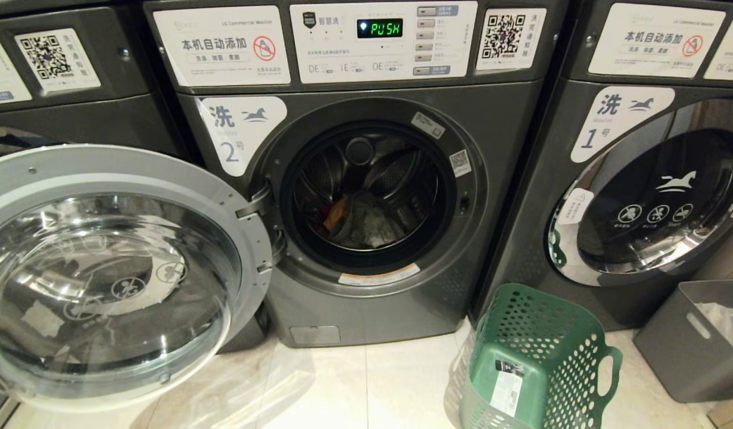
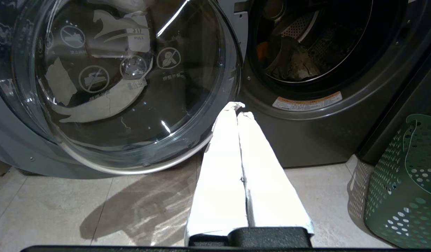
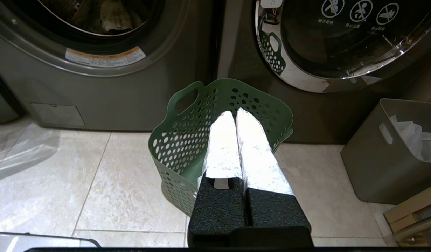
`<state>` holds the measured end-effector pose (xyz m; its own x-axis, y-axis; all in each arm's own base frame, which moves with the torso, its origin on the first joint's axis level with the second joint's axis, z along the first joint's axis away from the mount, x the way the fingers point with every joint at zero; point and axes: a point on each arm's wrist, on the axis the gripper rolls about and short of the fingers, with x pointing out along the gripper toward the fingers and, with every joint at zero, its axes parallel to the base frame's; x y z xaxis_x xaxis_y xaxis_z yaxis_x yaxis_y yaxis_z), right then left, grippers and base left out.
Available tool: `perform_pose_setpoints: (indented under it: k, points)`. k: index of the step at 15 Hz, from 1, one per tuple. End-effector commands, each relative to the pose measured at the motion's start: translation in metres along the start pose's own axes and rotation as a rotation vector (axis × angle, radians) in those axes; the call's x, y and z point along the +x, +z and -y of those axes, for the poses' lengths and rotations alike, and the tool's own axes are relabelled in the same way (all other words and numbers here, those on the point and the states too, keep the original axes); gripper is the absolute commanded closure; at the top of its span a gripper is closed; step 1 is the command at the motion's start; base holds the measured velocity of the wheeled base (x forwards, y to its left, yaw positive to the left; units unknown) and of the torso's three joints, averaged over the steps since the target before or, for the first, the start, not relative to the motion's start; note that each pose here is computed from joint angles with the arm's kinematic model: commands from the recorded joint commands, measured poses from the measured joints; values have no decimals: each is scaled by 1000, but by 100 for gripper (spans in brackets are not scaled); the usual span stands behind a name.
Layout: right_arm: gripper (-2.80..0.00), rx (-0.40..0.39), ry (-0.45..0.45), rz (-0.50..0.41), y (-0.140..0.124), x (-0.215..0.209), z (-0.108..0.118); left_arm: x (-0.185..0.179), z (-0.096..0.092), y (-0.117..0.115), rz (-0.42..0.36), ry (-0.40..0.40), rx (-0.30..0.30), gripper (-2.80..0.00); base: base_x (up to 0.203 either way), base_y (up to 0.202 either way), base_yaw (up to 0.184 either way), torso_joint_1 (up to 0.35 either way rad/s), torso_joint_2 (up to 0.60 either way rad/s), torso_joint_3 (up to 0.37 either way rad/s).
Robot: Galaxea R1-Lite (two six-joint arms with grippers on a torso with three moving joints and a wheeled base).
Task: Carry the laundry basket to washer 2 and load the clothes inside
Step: Close the washing machine door with the left hand
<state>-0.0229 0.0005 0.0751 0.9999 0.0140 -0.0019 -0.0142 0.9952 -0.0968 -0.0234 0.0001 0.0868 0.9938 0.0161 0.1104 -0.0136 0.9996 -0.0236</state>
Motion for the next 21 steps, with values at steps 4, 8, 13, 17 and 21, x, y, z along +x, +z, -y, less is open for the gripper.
perform_pose_setpoints:
  k: [4, 8, 13, 17, 21]
  points:
    - [0, -12, 8, 0, 0, 0, 0, 2, 0, -11, -39, 2, 0, 0, 0, 0, 0, 2, 3, 152]
    - [0, -29, 0, -1, 0, 0, 0, -4, 1, 22, 64, -1, 84, 0, 0, 0, 0, 2, -1, 9]
    - [0, 4, 3, -1, 0, 0, 0, 27, 4, 187, 92, 19, 123, 0, 0, 0, 0, 0, 0, 0]
    - [0, 7, 3, -1, 0, 0, 0, 167, 0, 257, -101, 165, 96, 0, 0, 0, 0, 0, 0, 0]
    - [0, 26, 0, 1, 0, 0, 0, 291, -56, 254, -223, 362, 41, 0, 0, 0, 0, 0, 0, 0]
